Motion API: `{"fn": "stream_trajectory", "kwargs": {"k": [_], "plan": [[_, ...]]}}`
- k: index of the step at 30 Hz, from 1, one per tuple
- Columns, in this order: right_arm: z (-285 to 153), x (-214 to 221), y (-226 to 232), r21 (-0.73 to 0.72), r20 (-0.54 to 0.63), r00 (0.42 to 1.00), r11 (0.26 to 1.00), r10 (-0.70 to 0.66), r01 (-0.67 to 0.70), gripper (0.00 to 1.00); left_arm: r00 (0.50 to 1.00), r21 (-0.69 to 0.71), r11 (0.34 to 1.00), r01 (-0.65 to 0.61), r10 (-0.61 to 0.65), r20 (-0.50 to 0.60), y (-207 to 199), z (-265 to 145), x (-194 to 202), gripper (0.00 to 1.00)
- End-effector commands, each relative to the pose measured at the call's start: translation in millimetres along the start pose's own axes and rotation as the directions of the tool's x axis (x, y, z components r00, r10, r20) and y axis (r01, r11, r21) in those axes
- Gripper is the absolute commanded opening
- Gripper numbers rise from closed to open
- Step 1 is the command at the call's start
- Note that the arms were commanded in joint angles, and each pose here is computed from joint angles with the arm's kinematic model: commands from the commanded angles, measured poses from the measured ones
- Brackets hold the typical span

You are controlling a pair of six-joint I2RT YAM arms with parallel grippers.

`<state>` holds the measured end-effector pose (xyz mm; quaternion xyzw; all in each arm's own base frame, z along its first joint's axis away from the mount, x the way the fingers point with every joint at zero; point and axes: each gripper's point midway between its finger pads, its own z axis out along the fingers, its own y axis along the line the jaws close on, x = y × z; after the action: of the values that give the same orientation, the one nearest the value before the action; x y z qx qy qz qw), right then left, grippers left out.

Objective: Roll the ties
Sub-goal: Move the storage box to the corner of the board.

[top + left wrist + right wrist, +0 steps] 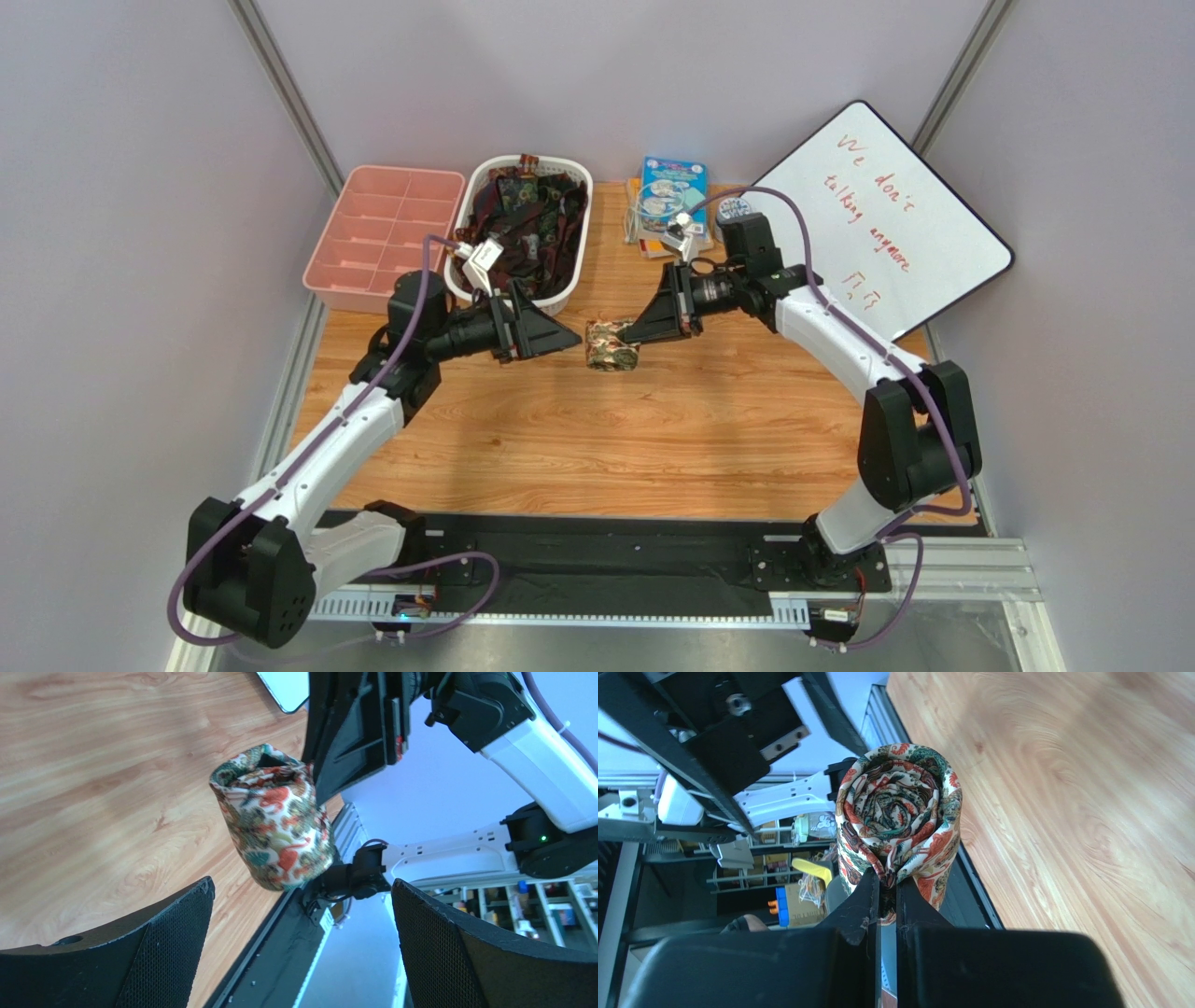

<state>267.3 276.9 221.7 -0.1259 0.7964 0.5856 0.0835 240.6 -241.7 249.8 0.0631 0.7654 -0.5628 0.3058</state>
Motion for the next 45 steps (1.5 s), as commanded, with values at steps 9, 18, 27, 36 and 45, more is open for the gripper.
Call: {"fn": "stream_trajectory", "kwargs": {"k": [9, 18, 27, 36, 45], "plan": [[10.4, -5.7, 73.1, -0.137, -0.019, 0.987, 0.978, -0.159, 0.155, 0.0, 0.99, 0.09, 0.988, 0.127, -0.121, -0.075, -22.0, 6.9, 19.2, 1.0], [19.2, 2.2, 85.2, -0.172, -0.043, 0.986, 0.974, -0.159, 0.15, 0.0, 0.988, 0.084, 0.985, 0.151, -0.147, -0.054, -17.7, 13.9, 17.6, 0.93], [25.1, 7.1, 86.6, -0.187, -0.063, 0.987, 0.974, -0.145, 0.131, 0.0, 0.984, 0.087, 0.981, 0.174, -0.172, -0.038, -17.6, 16.1, 13.6, 0.84], [32.9, 1.6, 90.5, -0.203, -0.062, 0.988, 0.971, -0.143, 0.128, 0.0, 0.992, 0.123, 0.984, 0.125, -0.123, -0.025, -26.9, 14.5, 8.5, 0.33], [37.4, -9.1, 85.6, -0.15, -0.053, 0.993, 0.984, -0.104, 0.095, 0.27, 1.0, 0.029, 0.999, 0.026, -0.027, 0.01, -11.8, -9.7, -5.8, 0.0]]}}
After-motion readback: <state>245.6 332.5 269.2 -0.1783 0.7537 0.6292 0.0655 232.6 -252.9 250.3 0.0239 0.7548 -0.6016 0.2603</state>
